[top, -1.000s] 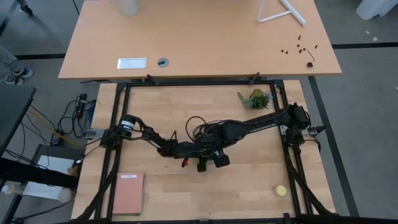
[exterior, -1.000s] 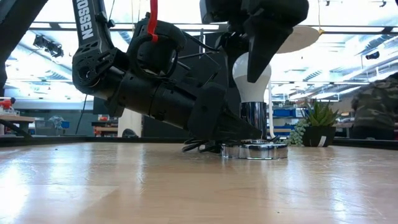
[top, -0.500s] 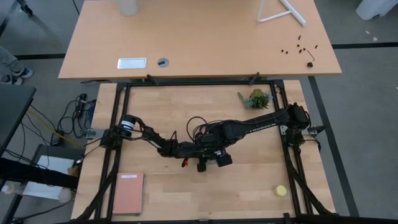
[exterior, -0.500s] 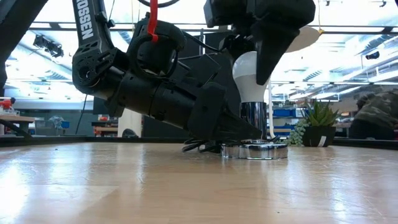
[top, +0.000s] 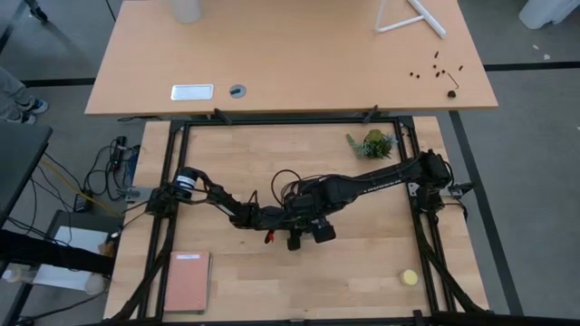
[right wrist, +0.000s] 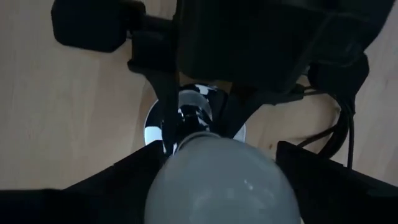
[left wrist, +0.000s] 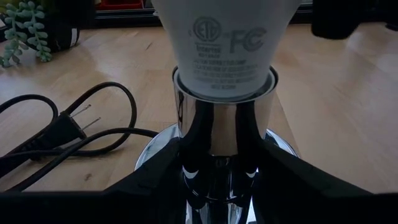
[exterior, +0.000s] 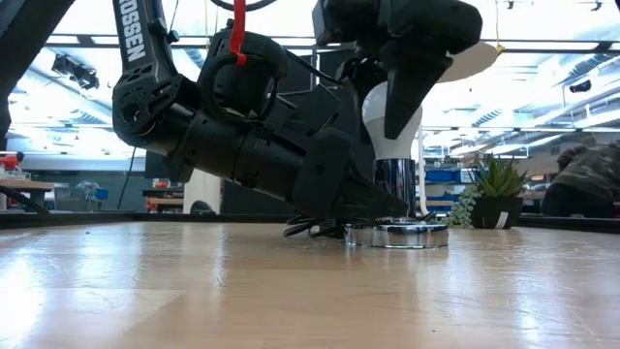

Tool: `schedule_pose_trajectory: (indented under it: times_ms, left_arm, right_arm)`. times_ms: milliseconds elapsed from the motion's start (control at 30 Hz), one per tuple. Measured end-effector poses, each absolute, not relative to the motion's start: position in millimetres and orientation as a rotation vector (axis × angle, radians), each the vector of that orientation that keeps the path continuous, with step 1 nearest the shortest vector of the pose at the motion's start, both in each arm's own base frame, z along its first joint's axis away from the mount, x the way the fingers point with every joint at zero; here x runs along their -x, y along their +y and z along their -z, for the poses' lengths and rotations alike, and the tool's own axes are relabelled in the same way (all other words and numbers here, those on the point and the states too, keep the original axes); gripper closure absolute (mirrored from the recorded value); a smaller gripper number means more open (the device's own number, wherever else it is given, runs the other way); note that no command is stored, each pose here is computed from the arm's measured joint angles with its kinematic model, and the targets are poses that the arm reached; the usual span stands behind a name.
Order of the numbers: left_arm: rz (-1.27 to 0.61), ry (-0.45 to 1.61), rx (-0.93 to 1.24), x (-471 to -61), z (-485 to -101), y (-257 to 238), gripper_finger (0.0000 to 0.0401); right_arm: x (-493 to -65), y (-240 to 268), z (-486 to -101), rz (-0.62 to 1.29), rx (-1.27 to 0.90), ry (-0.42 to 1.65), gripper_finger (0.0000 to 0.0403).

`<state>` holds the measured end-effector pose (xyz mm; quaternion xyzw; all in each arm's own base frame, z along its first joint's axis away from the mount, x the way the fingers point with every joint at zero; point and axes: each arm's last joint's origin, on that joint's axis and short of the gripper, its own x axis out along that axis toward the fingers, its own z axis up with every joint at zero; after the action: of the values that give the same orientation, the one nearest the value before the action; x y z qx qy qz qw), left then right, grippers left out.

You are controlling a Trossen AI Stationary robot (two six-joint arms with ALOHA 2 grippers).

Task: Screw lightbulb
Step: Insert the lightbulb into the lamp

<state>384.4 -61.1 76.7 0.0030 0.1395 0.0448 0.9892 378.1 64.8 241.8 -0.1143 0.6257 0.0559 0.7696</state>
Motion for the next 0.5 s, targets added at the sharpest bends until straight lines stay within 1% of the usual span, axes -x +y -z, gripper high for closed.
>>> schedule_pose_trajectory:
  times_ms: [133, 233, 300, 500]
  left_arm:
    - [-0.090, 0.280, -0.005, -384.4, -76.9, -61.1, 0.0206]
    - [-0.098, 0.280, -0.005, -384.4, -76.8, -60.6, 0.0206]
    - [-0.102, 0.279, -0.005, -384.5, -76.8, -60.1, 0.0206]
    - [-0.112, 0.278, 0.005, -384.4, -76.9, -60.1, 0.0206]
  right_arm:
    - [-378.0, 63.6, -241.7, -0.117, 0.245, 1.361, 0.0125]
    - [-378.0, 62.4, -241.8, -0.053, 0.228, 1.361, 0.0140]
    - [-377.9, 61.6, -241.8, -0.003, 0.190, 1.361, 0.0139]
    - [-378.2, 60.6, -241.8, 0.187, -0.009, 1.342, 0.0112]
